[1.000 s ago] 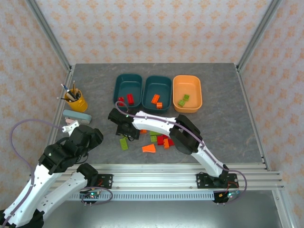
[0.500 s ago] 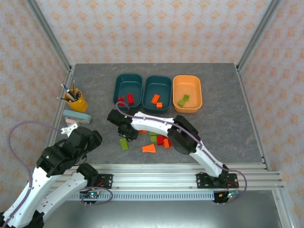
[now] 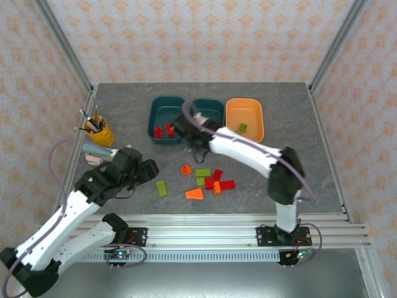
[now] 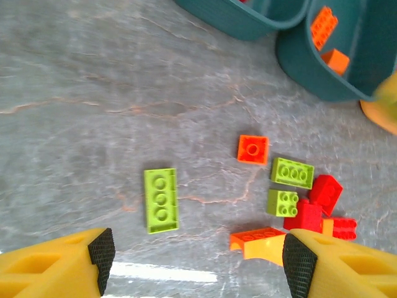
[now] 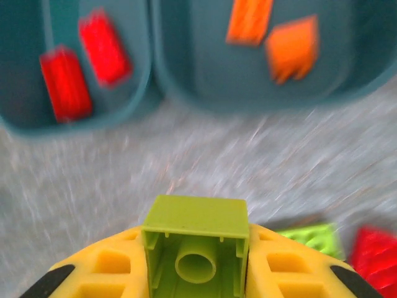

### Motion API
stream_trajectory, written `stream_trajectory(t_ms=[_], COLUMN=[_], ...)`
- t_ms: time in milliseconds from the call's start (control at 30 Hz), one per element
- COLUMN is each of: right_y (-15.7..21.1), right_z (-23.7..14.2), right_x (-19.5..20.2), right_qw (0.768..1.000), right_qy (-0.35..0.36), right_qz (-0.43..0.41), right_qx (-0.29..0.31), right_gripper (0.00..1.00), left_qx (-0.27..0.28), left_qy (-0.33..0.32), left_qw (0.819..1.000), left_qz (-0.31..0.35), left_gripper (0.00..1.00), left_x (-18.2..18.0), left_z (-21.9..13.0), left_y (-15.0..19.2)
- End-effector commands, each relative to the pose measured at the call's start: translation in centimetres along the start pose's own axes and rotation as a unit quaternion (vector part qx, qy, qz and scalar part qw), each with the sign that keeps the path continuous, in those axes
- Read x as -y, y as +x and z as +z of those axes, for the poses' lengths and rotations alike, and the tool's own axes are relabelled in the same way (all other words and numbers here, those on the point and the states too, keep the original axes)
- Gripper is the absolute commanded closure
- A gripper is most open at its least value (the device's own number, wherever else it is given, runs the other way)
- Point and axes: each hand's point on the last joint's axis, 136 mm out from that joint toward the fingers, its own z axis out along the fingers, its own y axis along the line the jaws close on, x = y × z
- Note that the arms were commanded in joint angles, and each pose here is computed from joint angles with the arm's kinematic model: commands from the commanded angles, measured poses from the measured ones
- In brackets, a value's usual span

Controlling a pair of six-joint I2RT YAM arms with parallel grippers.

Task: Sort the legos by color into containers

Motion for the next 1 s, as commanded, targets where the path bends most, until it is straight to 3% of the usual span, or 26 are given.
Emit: stream_trajectory(t_ms=[0, 233, 433, 733, 967], right_y=[-4.4, -9.6, -10.9, -10.0, -10.8], right_z=[-0.1, 3.3, 8.0, 11.9, 11.3], right_x=[6.2, 15.0, 20.1, 22.5, 21.9], right_qw=[0.998, 0.992, 0.978, 0.967, 0.970], right_qy=[0.054, 0.123, 0.186, 0.214, 0.202], right_qz=[-0.020, 0.014, 0.064, 0.086, 0.092], right_qx=[0.037, -0.004, -0.066, -0.110, -0.100], right_gripper=[0.71, 0.71, 0.71, 0.67, 0.46], left_qx=[0.020, 0.004, -0.010, -0.041, -0.061], left_qy=[0.073, 0.083, 0.085, 0.065, 0.045], left_qw=[0.997, 0.994, 0.992, 0.989, 0.989], left_qz=[0.030, 0.068, 0.098, 0.126, 0.130], left_gripper=[0.25, 0.25, 0.25, 0.25, 0.25], left_x=[5.8, 12.0, 15.5, 16.6, 15.8], left_z=[0.1, 2.9, 4.6, 6.9, 7.8], left_y=[-2.3, -3.3, -3.2, -1.8, -0.7])
